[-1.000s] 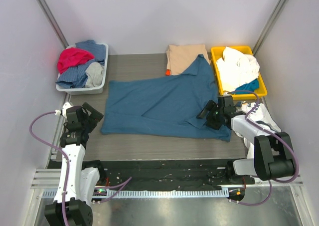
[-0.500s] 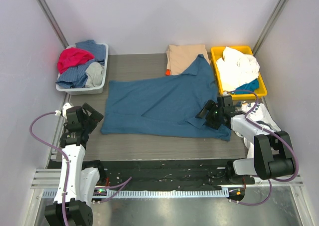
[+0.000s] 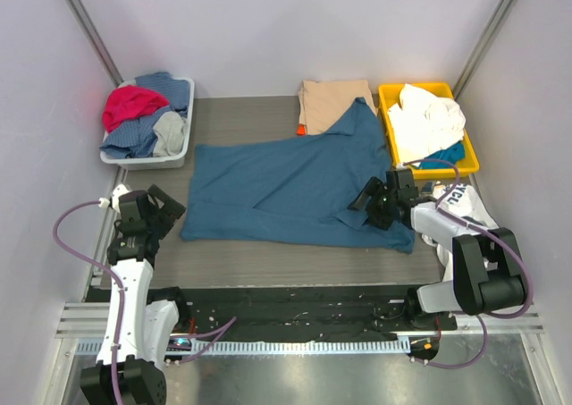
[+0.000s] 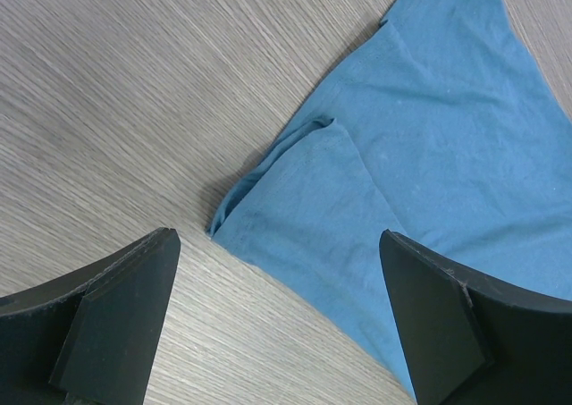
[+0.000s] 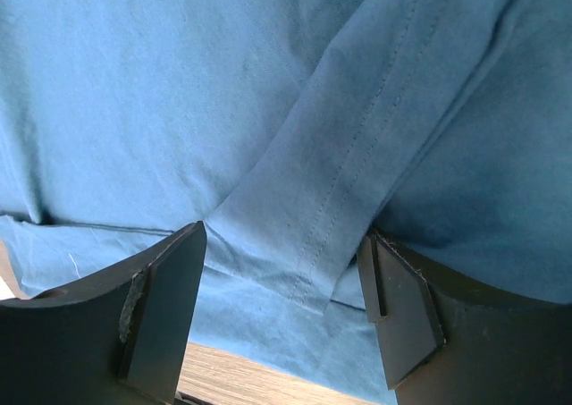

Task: Fold and stack the t-shirts
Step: Fold the tshirt

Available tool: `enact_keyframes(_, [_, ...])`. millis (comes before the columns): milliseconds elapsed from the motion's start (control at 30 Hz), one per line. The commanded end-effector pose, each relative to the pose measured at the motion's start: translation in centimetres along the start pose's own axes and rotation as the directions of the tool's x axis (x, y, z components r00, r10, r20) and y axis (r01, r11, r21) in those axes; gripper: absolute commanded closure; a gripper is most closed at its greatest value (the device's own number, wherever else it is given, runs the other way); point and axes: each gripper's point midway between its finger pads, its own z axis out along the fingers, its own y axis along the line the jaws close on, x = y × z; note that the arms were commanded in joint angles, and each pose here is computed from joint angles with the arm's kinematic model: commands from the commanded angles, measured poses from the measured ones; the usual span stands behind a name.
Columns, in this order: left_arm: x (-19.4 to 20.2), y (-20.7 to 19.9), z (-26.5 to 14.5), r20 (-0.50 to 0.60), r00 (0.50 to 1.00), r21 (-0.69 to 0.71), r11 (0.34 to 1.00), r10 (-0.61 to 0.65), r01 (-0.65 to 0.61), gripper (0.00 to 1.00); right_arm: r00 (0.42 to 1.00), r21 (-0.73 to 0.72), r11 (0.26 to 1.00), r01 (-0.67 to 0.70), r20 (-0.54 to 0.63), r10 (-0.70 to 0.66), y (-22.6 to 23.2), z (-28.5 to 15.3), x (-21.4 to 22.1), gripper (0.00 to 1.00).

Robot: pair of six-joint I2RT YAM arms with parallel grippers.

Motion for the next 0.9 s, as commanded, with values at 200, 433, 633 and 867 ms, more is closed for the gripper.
enact_keyframes(200, [-1.4,-0.4,-0.8,0.047,0.999,0.012,1.0,0.012,-0.013,0.0,0.999,-0.088,0.996,0.015,0.047,-0.011,3.8,0.1,-2.3,0.24])
enact_keyframes(433, [-1.3,-0.4,-0.9,0.046,0.999,0.011,1.0,0.013,-0.014,0.0,0.998,-0.12,0.992,0.027,0.052,-0.021,6.1,0.7,-3.5,0.25])
enact_keyframes(633, [-1.4,-0.4,-1.2,0.053,0.998,0.012,1.0,0.015,-0.016,0.0,0.999,-0.283,0.958,0.049,0.037,-0.04,10.9,2.4,-4.7,0.25])
enact_keyframes(867, [-1.6,-0.4,-1.6,0.061,0.998,0.014,1.0,0.013,-0.014,0.0,0.995,-0.42,0.902,0.097,0.057,-0.08,14.7,0.9,-5.9,0.24])
